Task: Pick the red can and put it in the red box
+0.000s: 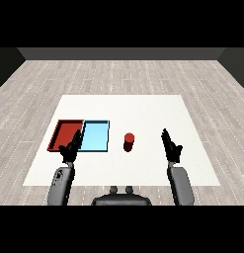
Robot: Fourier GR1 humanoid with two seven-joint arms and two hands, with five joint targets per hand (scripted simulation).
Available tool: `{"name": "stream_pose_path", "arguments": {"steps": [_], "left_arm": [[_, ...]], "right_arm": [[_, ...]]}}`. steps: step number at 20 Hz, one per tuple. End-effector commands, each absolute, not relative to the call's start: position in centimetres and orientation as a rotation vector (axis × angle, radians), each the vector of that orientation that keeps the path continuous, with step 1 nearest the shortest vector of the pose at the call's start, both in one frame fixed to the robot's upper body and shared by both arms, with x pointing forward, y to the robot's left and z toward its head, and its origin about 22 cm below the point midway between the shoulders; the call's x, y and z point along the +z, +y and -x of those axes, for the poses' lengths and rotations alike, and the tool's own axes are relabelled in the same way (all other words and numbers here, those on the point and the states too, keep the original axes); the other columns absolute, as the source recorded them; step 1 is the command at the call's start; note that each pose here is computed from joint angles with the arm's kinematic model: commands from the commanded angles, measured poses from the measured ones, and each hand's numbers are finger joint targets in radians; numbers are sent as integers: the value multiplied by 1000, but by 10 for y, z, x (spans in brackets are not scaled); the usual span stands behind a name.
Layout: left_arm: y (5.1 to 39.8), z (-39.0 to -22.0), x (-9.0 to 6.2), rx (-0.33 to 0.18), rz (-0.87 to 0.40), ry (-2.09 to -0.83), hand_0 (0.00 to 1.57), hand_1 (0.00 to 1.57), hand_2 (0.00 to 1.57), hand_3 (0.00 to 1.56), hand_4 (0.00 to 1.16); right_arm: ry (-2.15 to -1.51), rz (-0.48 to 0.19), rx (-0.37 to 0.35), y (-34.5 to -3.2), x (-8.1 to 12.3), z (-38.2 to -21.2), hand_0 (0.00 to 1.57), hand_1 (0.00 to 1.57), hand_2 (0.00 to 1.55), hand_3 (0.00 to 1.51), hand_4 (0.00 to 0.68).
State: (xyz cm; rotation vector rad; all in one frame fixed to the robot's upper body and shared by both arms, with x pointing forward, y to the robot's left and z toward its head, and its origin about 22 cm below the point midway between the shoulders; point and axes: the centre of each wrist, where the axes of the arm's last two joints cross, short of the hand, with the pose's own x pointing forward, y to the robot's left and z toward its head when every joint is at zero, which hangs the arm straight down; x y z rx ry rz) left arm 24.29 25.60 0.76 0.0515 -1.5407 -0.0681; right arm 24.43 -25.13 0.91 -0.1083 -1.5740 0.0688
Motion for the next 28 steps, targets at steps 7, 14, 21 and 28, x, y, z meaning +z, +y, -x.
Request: {"name": "stream_pose_path", "arguments": {"steps": [7, 14, 21, 28], "left_arm": [[245, -252, 47, -19, 17, -1970, 0, 0, 0, 0, 0], [246, -238, 10, -22, 47, -2040, 0, 0, 0, 0, 0], [240, -245, 12, 6, 77, -2061, 0, 0, 0, 0, 0], [253, -245, 1, 6, 76, -2081, 0, 0, 0, 0, 0]], "right_arm": [[-1863, -37, 41, -257, 33, -232, 0, 0, 0, 0, 0], [-1946, -79, 45, -271, 17, -217, 0, 0, 0, 0, 0], [-1926, -86, 59, -277, -19, -206, 0, 0, 0, 0, 0], [-1883, -74, 80, -277, -4, -214, 0, 0, 0, 0, 0]]}}
